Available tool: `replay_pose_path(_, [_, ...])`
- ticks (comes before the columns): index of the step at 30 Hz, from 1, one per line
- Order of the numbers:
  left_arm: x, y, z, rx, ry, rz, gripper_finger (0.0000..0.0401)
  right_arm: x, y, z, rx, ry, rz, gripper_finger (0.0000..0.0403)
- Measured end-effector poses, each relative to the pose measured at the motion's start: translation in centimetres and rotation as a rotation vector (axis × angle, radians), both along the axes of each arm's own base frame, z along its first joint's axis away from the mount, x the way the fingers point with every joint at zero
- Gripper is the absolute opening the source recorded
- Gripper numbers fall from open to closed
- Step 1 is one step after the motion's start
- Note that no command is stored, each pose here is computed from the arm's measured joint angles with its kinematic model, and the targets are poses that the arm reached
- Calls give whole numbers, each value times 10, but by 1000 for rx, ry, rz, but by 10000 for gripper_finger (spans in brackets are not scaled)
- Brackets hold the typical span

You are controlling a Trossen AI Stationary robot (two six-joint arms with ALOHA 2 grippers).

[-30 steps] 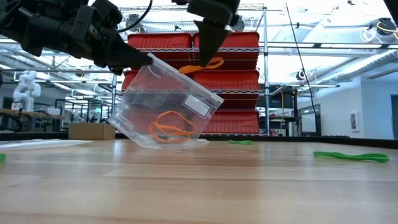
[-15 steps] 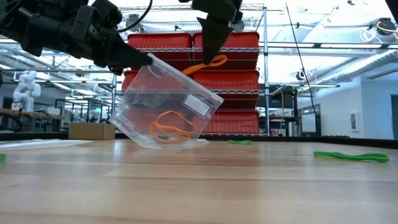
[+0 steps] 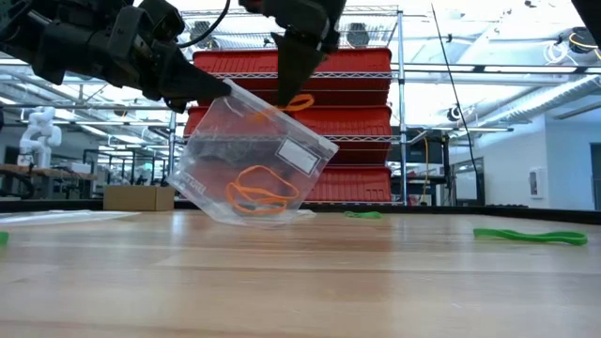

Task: Sort rubber bands
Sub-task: Put the orange rubber band into the right transparent zip bag

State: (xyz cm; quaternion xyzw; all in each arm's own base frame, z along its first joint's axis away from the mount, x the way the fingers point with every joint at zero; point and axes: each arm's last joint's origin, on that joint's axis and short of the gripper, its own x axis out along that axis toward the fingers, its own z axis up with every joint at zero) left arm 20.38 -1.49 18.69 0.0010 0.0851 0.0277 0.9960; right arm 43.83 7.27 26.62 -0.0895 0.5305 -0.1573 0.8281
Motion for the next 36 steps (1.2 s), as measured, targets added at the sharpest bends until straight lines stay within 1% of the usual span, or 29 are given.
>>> replay_pose_path(5, [0, 0, 0, 0, 1, -2, 0, 8, -12, 2, 5, -51, 8, 0])
replay_pose_path(8, [0, 0, 0, -2, 1, -10, 0, 12, -18, 3, 50, -72, 32, 0])
replay_pose_path(12, [0, 0, 0, -2, 1, -14, 0, 15, -22, 4, 69, -95, 49, 0])
replay_pose_path(17, [0, 0, 0, -2, 1, -14, 0, 19, -23, 3, 148, -111, 77, 0])
replay_pose_path(23, [0, 0, 0, -2, 0, -14, 0, 25, -22, -8, 181, -123, 32, 7])
replay_pose_path(25, [0, 0, 0, -3, -3, -14, 0, 28, -21, -14, 194, -122, 22, 20])
replay_pose_path(28, [0, 0, 0, -3, -2, -13, 0, 30, -20, -15, 219, -143, 3, 49])
replay_pose_path(30, [0, 0, 0, -2, -2, -13, 0, 32, -20, -13, 233, -170, -16, 75])
replay_pose_path(36, [0, 0, 0, -2, 1, -13, 0, 32, -20, -13, 244, -174, -22, 157])
